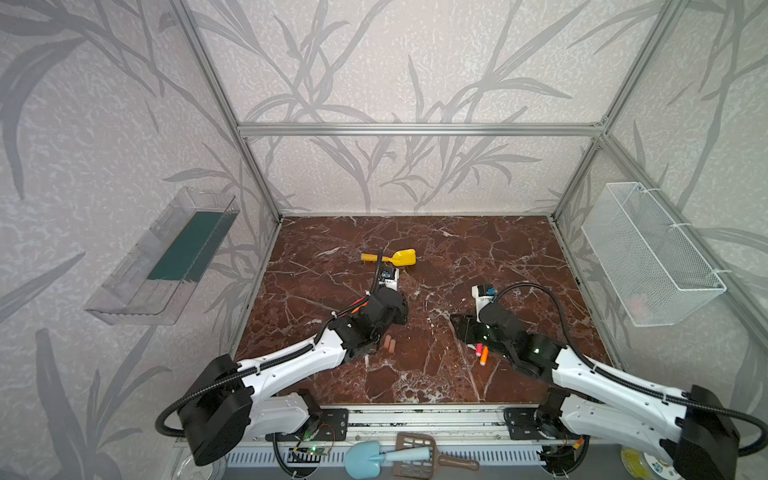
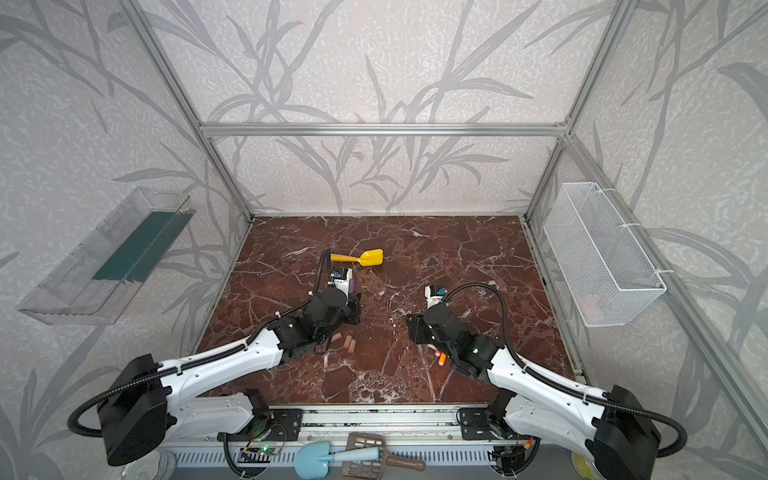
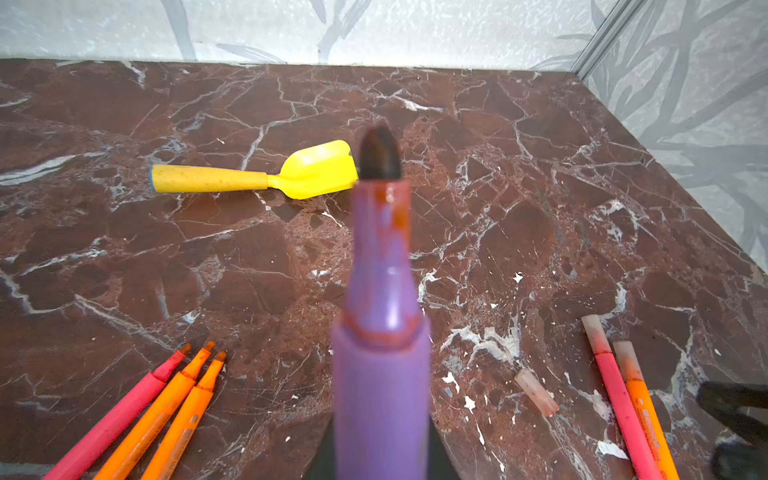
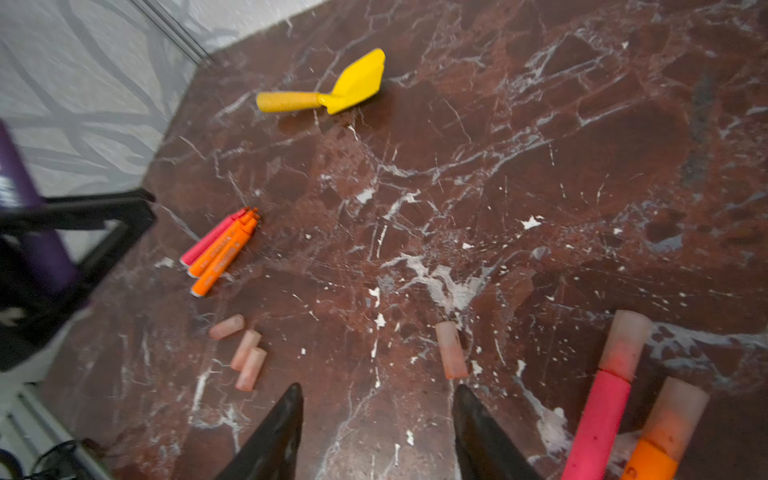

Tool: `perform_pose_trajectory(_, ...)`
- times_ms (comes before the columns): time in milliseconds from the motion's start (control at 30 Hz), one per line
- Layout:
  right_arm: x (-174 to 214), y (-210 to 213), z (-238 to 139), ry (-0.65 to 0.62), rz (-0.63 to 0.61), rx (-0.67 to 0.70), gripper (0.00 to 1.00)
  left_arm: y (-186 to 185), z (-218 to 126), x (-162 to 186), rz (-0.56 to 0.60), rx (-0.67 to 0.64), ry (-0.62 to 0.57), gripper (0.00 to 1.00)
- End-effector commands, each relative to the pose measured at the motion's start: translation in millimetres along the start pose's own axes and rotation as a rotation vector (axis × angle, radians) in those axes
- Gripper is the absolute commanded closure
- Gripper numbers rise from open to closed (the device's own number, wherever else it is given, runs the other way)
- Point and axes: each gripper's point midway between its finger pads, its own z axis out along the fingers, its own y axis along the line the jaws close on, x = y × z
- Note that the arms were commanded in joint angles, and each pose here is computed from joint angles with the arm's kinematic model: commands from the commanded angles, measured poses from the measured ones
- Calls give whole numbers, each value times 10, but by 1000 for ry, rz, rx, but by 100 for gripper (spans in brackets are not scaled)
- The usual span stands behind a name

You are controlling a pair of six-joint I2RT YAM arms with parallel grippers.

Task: Insert the pens into the pen caps
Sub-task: 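Move the right gripper down over a pale pink cap on the table, then grasp the pale pink cap with the right gripper and lift it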

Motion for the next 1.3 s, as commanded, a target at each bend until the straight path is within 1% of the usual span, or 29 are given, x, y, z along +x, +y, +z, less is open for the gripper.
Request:
perform_pose_trajectory(0, 55, -151, 90, 57, -118, 127, 44, 70, -21, -9, -23, -33, -18, 100)
perform_pose_trajectory(133, 138, -206, 244, 117, -169, 186, 44, 72, -17, -8, -21, -36, -14, 100)
perform_pose_trajectory(367, 224, -244, 433, 187, -217, 232, 45, 74, -20, -7, -21, -36, -14, 100)
perform_pose_trajectory(567, 365, -239, 587, 269, -227, 226, 50, 52, 3, 11, -17, -29, -3, 100)
perform_pose_trajectory(733, 465, -305, 722, 327, -233, 250, 53, 21, 25, 26, -13, -18, 9, 100)
perform_pose_trajectory(867, 533, -377, 801, 378, -226, 270, 58, 10, 25, 25, -12, -14, 11, 100)
perform_pose_trajectory(1167, 610, -388, 848, 406, -216, 264, 67, 0, 27, 28, -13, -8, 13, 100)
perform_pose_trajectory(1267, 623, -417, 863, 406, -216, 272, 68, -6, 29, 35, -14, -4, 15, 100)
